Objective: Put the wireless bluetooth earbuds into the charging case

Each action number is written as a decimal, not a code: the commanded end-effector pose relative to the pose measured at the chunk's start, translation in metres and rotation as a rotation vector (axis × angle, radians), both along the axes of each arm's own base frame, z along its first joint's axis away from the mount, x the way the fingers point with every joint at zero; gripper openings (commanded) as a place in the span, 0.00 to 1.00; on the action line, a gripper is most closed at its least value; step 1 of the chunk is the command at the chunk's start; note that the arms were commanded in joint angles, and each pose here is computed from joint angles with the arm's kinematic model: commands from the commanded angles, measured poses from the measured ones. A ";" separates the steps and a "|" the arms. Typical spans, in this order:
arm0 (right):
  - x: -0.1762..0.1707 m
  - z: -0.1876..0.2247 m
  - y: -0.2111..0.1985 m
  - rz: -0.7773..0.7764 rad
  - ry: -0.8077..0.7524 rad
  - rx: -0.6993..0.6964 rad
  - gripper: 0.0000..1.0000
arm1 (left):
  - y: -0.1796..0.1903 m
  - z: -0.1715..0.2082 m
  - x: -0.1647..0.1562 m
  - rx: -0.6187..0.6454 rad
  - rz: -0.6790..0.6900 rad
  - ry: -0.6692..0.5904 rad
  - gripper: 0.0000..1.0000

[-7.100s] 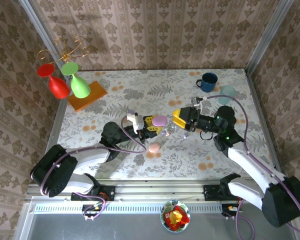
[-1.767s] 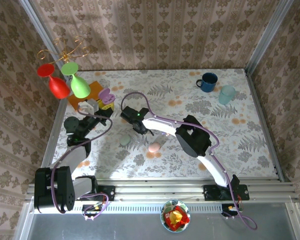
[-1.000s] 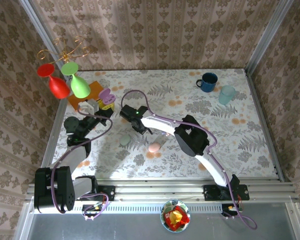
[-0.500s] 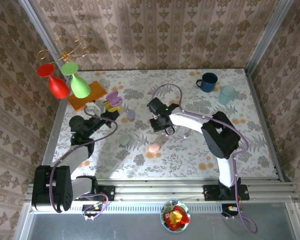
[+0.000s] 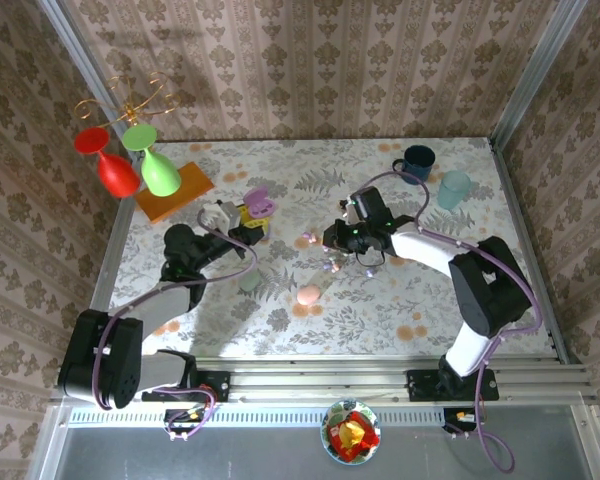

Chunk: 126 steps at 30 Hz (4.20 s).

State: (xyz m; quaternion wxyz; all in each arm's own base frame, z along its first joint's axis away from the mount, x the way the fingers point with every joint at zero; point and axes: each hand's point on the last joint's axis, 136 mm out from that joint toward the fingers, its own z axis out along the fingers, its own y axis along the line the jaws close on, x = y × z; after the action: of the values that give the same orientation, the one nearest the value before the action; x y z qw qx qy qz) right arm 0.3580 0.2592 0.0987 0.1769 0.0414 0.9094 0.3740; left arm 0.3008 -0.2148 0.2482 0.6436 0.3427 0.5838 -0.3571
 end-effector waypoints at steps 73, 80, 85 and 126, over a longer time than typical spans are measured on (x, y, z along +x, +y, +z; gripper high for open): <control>-0.016 0.158 0.052 0.087 -0.219 0.287 0.23 | -0.086 0.007 -0.021 0.031 -0.180 -0.164 0.24; -0.015 0.158 0.050 0.085 -0.223 0.274 0.24 | -0.085 0.009 -0.023 0.034 -0.185 -0.166 0.24; -0.014 0.158 0.051 0.086 -0.220 0.269 0.22 | -0.085 0.011 -0.025 0.034 -0.188 -0.171 0.24; 0.002 0.039 0.025 0.013 -0.078 0.009 0.50 | 0.004 0.005 0.016 0.067 0.125 -0.130 0.24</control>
State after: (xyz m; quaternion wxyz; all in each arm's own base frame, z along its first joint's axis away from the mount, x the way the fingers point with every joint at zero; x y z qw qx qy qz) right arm 0.3541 0.2693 0.1420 0.2253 0.0130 0.8998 0.3735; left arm 0.3184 -0.2159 0.2560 0.6892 0.3521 0.5660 -0.2840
